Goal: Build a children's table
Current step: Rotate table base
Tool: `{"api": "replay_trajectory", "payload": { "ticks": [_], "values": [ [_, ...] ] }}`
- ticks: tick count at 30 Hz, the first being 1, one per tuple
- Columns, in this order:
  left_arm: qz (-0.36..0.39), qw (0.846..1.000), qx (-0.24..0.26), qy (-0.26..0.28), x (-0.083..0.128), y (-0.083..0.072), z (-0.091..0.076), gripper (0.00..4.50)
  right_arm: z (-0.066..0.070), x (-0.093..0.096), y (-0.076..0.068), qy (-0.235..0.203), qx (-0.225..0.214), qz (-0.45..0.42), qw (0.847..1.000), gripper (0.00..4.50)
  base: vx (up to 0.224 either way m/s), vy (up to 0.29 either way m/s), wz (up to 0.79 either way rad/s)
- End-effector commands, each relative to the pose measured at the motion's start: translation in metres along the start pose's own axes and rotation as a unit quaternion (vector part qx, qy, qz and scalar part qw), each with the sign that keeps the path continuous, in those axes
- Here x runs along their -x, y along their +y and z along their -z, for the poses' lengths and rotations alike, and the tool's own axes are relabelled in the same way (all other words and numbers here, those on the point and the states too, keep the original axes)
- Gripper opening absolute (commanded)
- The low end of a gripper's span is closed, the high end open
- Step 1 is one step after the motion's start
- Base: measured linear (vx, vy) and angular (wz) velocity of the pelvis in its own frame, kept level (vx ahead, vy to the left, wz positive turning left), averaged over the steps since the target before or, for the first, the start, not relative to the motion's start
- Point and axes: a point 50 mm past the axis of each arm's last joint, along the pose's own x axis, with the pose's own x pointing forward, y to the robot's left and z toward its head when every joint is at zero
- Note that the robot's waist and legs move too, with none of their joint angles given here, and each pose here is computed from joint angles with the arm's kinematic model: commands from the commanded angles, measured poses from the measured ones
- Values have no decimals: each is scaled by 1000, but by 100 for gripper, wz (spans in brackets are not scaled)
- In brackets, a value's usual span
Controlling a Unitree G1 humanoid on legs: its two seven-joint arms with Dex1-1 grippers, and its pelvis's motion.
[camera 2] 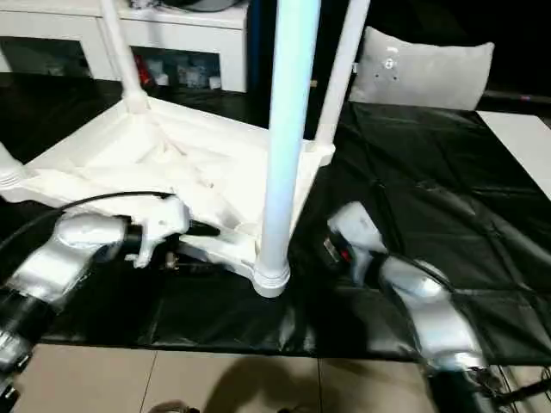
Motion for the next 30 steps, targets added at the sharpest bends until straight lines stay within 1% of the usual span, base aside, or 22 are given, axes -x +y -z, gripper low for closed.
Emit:
{"api": "replay_trajectory", "payload": {
  "ticks": [1,2,5,8,9,10,12,14,17,18,19,21,22,24,25,26,28,30],
  "values": [
    [17,999,-28,4,-4,4,-6,315,-2,6,-2,-10,7,-13,1000,450,0,0,0],
    [30,999,-41,8,-9,9,-10,315,0,13,-2,-5,6,-28,1000,450,0,0,0],
    [41,998,-48,14,-12,12,-12,285,0,17,-1,-5,2,-42,999,450,0,0,0],
    [68,996,-50,36,-17,16,-10,259,3,23,4,-1,-4,-77,997,450,0,0,0],
    [86,994,-49,52,-19,18,-7,249,4,27,10,5,-18,-107,994,450,0,0,0],
    [88,993,-50,57,-19,20,-7,241,5,28,12,7,-23,-113,993,450,0,0,0],
    [89,993,-52,59,-20,21,-7,226,5,28,13,8,-25,-117,993,450,0,0,0],
    [96,992,-57,64,-21,23,-8,202,5,29,13,8,-26,-120,992,450,0,0,0],
    [97,992,-52,59,-24,25,-11,193,7,30,12,22,-30,-113,993,450,0,0,0],
    [98,992,-53,59,-25,26,-11,188,7,31,13,24,-35,-117,992,450,0,0,0],
    [100,992,-54,60,-26,27,-11,161,7,32,15,27,-44,-123,991,450,0,0,0],
    [101,992,-53,61,-26,27,-10,153,8,32,17,33,-52,-126,990,450,0,0,0],
    [103,992,-49,62,-26,27,-10,150,8,33,18,34,-56,-129,989,450,0,0,0],
    [104,991,-46,63,-26,28,-9,123,8,33,19,34,-56,-130,989,450,0,0,0],
    [106,992,-28,54,-27,27,-8,123,7,31,18,25,-47,-124,991,450,0,0,0],
    [108,993,-17,50,-27,27,-7,111,6,30,18,20,-41,-119,992,450,0,0,0],
    [109,993,-11,47,-28,27,-7,105,5,29,17,17,-38,-116,992,450,0,0,0],
    [114,991,1,67,-27,25,-1,76,4,27,14,16,-37,-104,994,450,0,0,0]
  ]
}}
